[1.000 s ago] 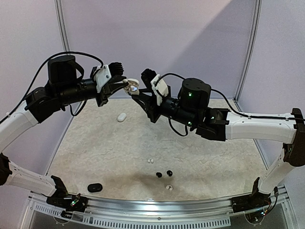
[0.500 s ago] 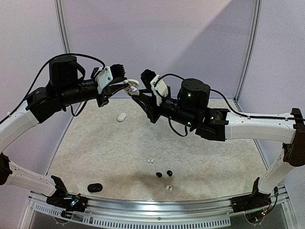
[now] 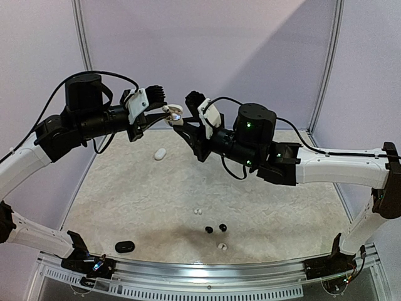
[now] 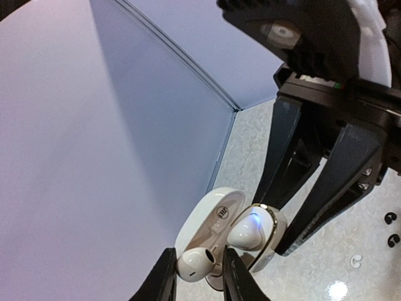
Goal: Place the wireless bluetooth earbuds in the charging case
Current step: Insert the left earbud into the left side groove of the charging case.
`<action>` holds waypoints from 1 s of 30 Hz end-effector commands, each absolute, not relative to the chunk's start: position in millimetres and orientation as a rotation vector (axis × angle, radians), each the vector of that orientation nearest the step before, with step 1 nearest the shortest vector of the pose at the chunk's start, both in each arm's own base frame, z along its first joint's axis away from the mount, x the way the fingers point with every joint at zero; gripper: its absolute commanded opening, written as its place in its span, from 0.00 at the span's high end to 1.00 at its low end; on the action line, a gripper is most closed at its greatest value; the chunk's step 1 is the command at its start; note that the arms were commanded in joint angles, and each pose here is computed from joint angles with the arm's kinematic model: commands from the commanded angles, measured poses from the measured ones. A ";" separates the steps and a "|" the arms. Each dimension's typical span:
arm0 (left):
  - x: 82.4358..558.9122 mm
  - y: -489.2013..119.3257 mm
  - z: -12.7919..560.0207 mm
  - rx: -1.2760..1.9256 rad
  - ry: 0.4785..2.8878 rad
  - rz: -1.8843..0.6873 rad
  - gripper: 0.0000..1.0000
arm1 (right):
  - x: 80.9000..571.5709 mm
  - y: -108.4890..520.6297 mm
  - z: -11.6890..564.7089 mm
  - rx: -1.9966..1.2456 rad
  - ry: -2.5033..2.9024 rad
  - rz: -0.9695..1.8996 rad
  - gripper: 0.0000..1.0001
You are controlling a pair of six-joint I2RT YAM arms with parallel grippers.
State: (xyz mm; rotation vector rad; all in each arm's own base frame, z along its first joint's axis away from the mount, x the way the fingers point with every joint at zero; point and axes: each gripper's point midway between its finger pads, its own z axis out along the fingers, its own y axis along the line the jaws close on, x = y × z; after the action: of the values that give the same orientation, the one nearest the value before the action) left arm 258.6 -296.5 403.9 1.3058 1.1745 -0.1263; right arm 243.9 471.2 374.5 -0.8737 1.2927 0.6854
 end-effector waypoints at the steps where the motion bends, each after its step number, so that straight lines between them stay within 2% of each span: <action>1: 252.1 -302.7 384.2 1.357 1.208 -0.157 0.73 | 241.9 472.0 393.7 -0.834 1.262 0.706 1.00; 6: 255.0 -302.9 386.8 1.344 1.212 -0.150 0.70 | 242.0 472.1 392.5 -0.836 1.267 0.709 1.00; 17: 252.6 -302.3 388.3 1.347 1.210 -0.159 0.70 | 241.7 472.3 392.4 -0.835 1.275 0.718 1.00; 22: 253.3 -303.5 387.8 1.343 1.224 -0.171 0.66 | 242.1 473.8 391.2 -0.837 1.291 0.722 1.00; 30: 254.2 -302.7 389.1 1.333 1.229 -0.169 0.69 | 242.0 472.6 391.0 -0.833 1.298 0.726 1.00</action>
State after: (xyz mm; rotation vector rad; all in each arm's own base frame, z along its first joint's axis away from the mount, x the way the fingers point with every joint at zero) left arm 258.6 -296.6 400.9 1.2997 1.1989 -0.1442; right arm 244.2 471.9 371.1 -0.8722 1.3279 0.7005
